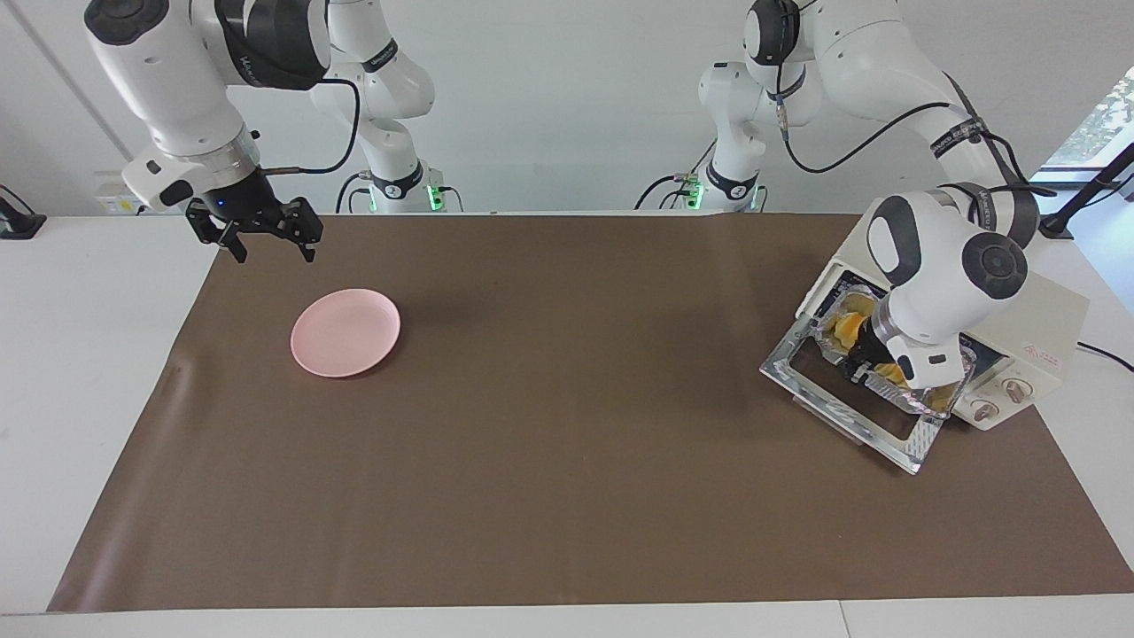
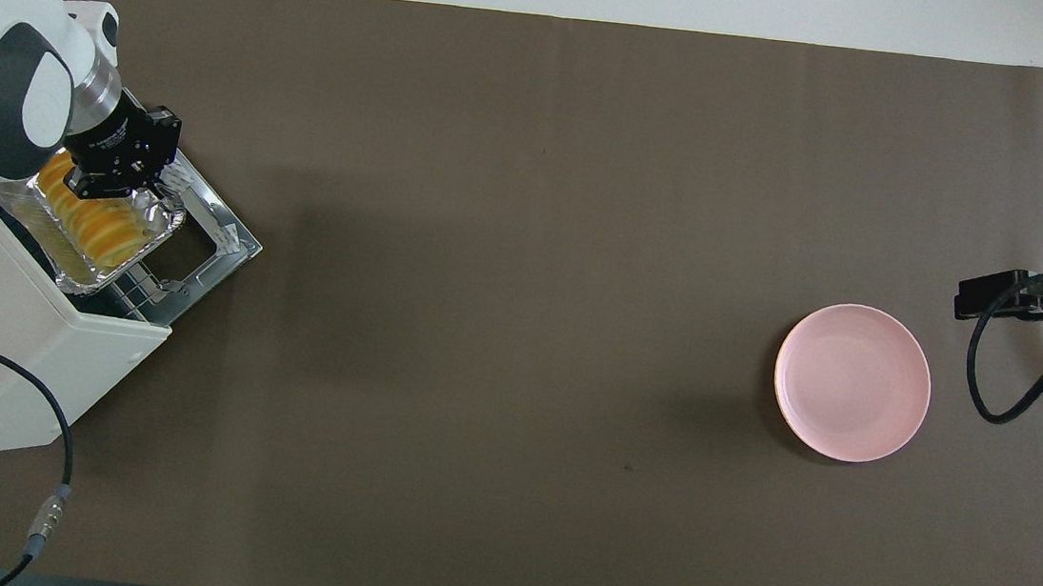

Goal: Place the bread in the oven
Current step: 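Carry the foil tray with the left gripper into the open oven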

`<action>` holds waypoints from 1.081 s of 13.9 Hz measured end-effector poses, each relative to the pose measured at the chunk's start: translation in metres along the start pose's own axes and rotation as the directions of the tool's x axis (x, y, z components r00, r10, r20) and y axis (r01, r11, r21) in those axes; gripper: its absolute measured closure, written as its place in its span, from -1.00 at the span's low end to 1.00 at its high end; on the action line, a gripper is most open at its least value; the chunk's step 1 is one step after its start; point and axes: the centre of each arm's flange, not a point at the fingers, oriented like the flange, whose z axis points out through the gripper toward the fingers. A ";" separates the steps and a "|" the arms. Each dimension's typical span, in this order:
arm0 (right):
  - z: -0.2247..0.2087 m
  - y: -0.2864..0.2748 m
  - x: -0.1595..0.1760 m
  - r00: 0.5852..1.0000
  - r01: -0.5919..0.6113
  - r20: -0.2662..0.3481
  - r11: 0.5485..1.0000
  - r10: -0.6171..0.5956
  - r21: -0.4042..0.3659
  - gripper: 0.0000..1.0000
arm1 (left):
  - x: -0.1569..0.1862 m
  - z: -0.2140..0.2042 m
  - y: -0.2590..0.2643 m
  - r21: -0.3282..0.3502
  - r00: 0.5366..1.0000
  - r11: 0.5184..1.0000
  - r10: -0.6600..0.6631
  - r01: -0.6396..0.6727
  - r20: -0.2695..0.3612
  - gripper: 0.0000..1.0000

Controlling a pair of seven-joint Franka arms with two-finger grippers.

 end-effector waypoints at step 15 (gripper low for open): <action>0.000 0.000 0.000 1.000 0.000 0.000 1.000 0.000 0.000 -1.00 | 0.010 0.017 -0.026 0.073 1.000 0.997 -0.020 0.021 -0.014 0.96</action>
